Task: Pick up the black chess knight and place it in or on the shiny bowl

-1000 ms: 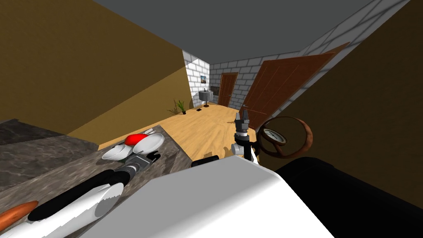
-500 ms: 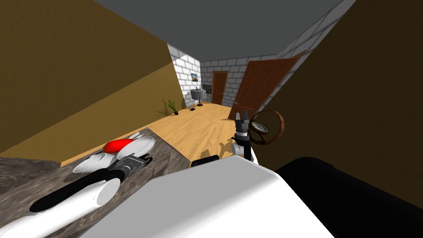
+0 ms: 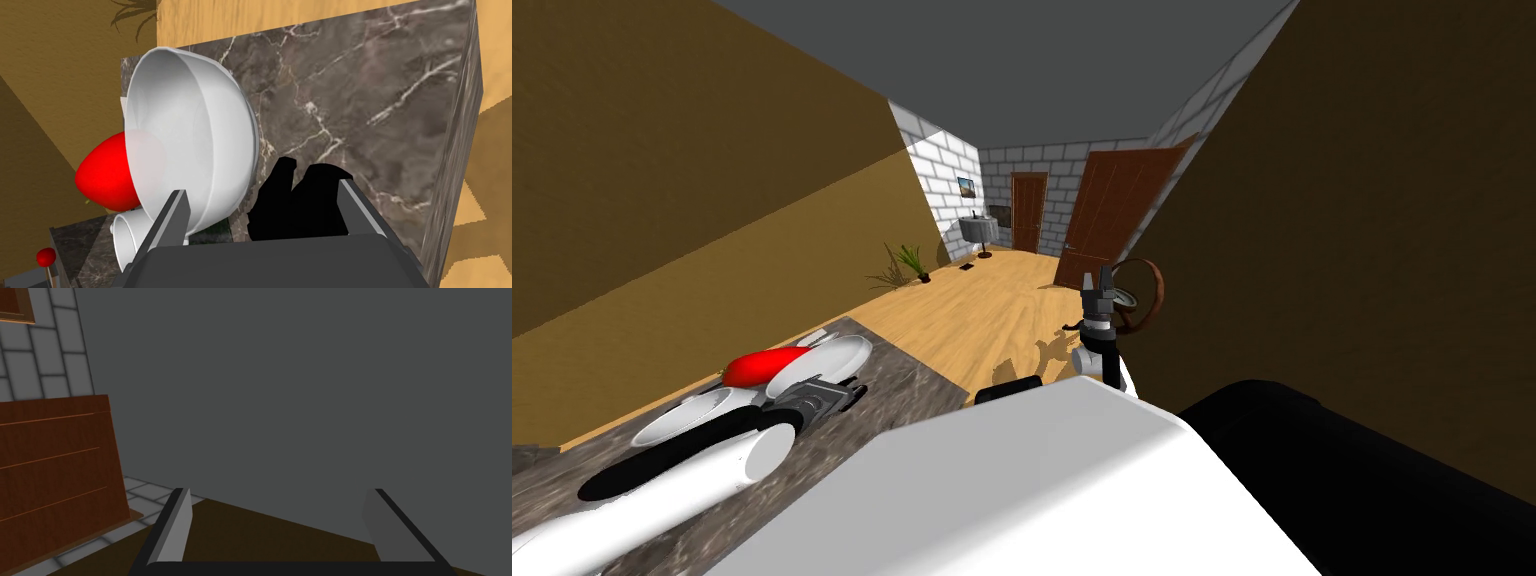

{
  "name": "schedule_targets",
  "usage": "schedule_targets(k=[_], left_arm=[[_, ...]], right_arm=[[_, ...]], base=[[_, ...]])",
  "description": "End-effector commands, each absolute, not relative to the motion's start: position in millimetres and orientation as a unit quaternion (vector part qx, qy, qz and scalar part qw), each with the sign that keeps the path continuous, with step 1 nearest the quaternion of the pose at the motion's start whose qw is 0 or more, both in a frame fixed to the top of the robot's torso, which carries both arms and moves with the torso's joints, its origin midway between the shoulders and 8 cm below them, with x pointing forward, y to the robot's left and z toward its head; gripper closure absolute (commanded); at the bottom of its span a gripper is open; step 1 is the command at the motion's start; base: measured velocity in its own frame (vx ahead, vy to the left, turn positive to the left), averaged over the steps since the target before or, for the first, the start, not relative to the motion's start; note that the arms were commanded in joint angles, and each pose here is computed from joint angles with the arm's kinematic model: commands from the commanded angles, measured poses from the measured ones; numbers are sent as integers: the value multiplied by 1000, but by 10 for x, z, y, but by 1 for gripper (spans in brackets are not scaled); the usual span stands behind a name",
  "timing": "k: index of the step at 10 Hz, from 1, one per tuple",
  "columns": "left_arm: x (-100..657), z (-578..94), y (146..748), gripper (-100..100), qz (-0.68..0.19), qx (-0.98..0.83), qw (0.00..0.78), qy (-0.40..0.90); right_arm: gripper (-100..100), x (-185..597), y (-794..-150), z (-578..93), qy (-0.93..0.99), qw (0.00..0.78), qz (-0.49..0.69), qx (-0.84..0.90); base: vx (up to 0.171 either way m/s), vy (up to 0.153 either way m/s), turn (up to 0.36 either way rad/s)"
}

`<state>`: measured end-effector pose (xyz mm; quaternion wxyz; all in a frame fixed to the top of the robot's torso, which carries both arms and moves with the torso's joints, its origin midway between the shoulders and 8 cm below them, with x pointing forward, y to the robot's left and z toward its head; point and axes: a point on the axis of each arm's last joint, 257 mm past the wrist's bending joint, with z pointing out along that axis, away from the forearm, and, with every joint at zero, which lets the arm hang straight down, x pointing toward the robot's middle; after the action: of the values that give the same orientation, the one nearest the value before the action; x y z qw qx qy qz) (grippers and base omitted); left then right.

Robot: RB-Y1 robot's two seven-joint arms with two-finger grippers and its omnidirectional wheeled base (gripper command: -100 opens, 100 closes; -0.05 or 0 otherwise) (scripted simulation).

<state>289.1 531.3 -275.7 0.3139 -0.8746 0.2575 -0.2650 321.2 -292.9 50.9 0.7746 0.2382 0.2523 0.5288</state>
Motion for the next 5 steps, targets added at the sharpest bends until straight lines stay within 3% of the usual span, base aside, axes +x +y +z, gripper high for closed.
schedule_targets(k=[1,5], left_arm=[[2891,-2757,5313,100,-265,-875,314,258],[2889,-2759,5311,100,-265,-875,314,258]], right_arm=[[0,3212,-2929,509,252,775,529,238],[0,3212,-2929,508,252,775,529,238]], base=[[-7,-2,10],[0,0,0]])
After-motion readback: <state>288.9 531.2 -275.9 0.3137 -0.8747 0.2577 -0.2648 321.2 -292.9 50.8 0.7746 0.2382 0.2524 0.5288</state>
